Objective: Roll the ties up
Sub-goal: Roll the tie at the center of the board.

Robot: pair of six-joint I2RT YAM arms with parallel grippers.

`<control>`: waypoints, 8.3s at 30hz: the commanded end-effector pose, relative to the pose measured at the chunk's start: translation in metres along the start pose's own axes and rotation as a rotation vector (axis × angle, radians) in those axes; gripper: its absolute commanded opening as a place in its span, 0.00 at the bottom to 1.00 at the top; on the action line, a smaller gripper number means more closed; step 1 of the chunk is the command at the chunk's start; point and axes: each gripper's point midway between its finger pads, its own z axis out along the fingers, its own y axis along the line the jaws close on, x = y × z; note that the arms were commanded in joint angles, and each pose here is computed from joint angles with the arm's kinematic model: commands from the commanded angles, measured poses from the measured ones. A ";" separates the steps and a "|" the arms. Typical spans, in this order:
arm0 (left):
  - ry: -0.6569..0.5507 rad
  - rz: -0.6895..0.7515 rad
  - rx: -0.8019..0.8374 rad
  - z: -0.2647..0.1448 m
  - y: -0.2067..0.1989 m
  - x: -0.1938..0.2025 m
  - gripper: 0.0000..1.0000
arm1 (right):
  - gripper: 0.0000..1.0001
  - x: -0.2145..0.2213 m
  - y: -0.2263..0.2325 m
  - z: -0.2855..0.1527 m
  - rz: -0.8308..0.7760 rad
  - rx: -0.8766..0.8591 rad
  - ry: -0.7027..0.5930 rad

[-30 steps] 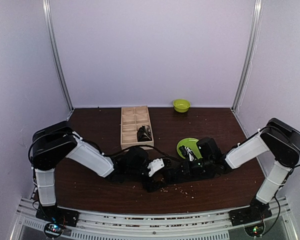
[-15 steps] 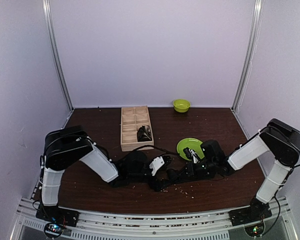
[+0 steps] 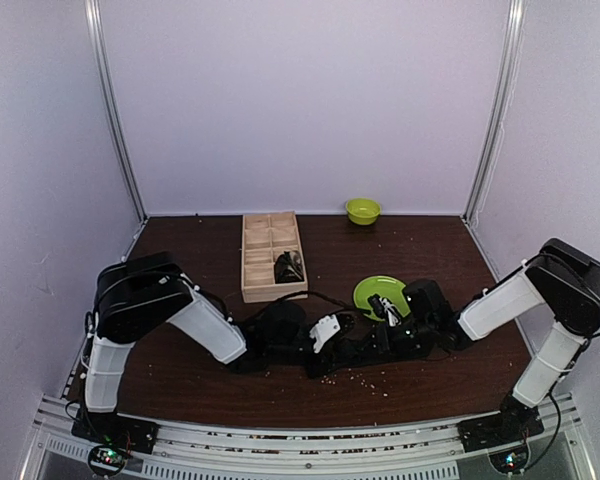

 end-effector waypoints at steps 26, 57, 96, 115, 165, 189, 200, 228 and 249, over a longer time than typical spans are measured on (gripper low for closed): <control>0.243 0.070 -0.010 -0.013 -0.001 0.041 0.42 | 0.14 0.017 0.011 0.005 0.025 0.085 0.140; -0.142 -0.056 0.007 0.006 -0.005 -0.016 0.87 | 0.00 0.031 -0.056 -0.010 0.037 0.211 0.079; 0.239 0.105 -0.047 -0.010 -0.008 0.033 0.40 | 0.56 -0.009 0.019 -0.043 0.005 0.023 -0.014; 0.291 0.127 -0.046 -0.008 -0.008 0.037 0.41 | 0.02 0.004 0.008 -0.016 0.032 0.086 0.068; 0.157 0.086 0.038 0.004 -0.023 0.033 0.41 | 0.23 0.004 -0.013 -0.040 -0.002 0.104 0.001; 0.326 0.064 0.053 0.012 -0.020 0.035 0.43 | 0.04 0.006 -0.004 -0.014 0.032 0.111 0.058; 0.093 0.089 -0.013 0.003 -0.002 -0.030 0.82 | 0.00 0.028 -0.035 -0.024 0.096 0.146 0.078; -0.047 0.062 0.034 0.043 -0.012 -0.021 0.61 | 0.02 0.040 -0.081 -0.033 0.105 0.263 0.111; 0.230 0.026 0.032 0.015 -0.015 0.029 0.44 | 0.36 0.004 0.017 -0.024 -0.028 0.076 0.086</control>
